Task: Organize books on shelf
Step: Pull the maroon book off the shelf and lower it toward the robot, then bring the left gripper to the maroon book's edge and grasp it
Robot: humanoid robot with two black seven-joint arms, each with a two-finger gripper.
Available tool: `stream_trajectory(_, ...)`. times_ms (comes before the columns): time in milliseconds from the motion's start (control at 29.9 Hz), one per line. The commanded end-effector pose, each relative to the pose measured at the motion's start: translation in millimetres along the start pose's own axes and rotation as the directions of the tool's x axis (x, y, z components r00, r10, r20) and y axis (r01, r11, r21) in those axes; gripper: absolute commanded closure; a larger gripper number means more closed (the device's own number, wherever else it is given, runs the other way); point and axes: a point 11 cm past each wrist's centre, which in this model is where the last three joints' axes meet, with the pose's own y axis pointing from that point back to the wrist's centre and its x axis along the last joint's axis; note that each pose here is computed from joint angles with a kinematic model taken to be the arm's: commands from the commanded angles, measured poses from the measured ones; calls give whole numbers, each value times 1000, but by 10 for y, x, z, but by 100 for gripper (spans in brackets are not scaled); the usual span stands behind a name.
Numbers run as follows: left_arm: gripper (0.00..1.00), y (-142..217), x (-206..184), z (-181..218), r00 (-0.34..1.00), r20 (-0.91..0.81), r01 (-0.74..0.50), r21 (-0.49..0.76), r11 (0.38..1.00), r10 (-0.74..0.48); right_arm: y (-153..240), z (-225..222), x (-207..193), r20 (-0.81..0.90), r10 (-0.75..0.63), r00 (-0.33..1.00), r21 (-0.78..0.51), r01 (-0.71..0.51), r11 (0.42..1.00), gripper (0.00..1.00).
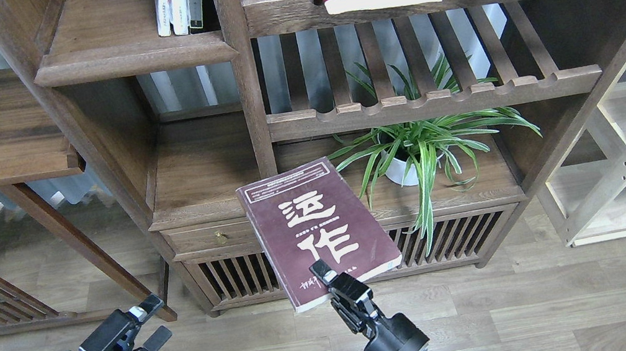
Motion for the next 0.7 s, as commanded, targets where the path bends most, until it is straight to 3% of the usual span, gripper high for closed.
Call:
stream_trajectory(0,1,-53,-18,11,1000,3,8,4,1000,-8,23,117,3,-3,0,1000,-43,-1,999,97)
stream_trajectory(368,1,-396,-84,-219,995,-51,89,28,996,-88,-2,171,-17,-13,-10,1000,-74,9,997,98)
stream_trajectory(669,1,-607,-23,66,999,0,48,21,999,-48,-10,250,-31,-17,-16,1000,-110,14,994,98)
